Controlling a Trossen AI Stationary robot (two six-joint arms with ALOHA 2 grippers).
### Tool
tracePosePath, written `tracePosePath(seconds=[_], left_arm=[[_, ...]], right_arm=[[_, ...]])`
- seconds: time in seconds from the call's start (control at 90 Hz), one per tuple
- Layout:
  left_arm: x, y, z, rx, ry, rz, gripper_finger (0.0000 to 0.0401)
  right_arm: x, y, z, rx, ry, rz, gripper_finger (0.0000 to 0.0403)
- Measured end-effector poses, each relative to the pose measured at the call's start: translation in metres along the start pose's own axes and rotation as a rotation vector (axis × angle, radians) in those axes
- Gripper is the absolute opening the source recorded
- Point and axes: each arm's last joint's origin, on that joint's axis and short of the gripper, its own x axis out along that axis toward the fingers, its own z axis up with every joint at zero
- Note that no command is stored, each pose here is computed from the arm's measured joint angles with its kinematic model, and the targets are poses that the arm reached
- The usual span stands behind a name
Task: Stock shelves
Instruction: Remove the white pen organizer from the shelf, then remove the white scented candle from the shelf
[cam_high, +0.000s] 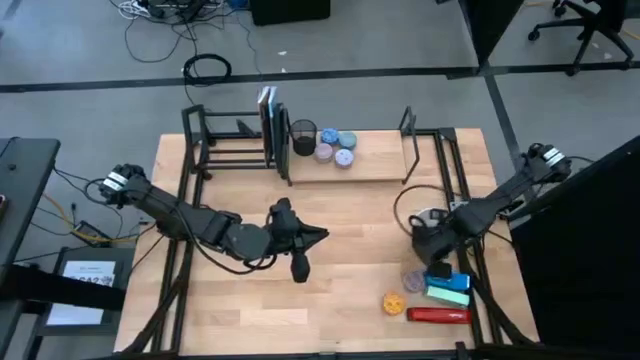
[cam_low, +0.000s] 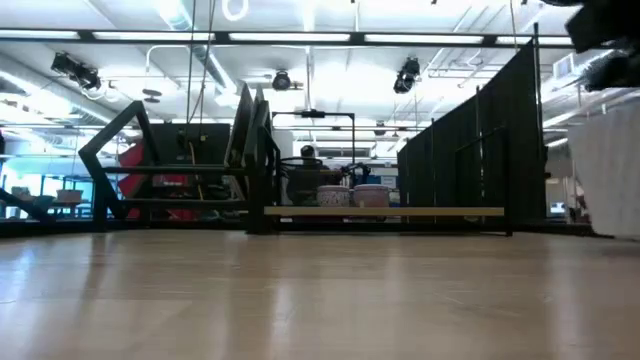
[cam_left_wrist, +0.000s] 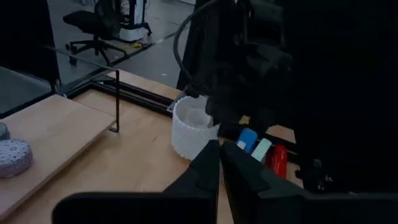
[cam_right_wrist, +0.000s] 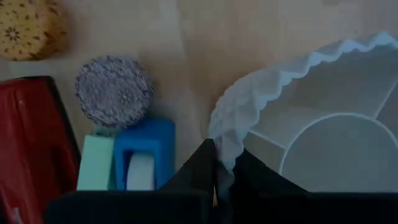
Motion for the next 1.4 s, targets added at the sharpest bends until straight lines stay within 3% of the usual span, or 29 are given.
tracePosePath(seconds=[0.178,0.411,0.6,0.789,0.989,1.256,1.4], left_arm=[[0.000,0.001,0.000,0.001,-0.010,0.025,0.0000],[0.005,-0.001,-0.006,-0.011,0.004,0.034,0.0000],[0.009,-0.002,-0.011,-0.030,0.011,0.047,0.0000],[0.011,-0.002,-0.013,-0.033,0.009,0.056,0.0000],[0.012,-0.002,-0.013,-0.036,0.004,0.059,0.0000],[0.011,-0.001,-0.012,-0.034,-0.021,0.100,0.0000],[0.011,-0.001,-0.011,-0.034,-0.027,0.112,0.0000]], right_arm=[[0.006,-0.007,-0.014,0.069,-0.030,0.046,0.0000],[0.016,-0.007,-0.021,0.118,0.001,0.010,0.0016],[0.009,-0.005,-0.019,0.090,-0.013,0.018,0.0094],[-0.016,-0.003,-0.004,0.055,-0.124,0.044,0.0191],[-0.041,-0.010,0.026,0.018,-0.336,0.047,0.0249],[-0.052,-0.031,0.099,-0.095,-0.766,-0.028,0.0267],[-0.038,-0.056,0.143,-0.080,-0.844,-0.137,0.0272]])
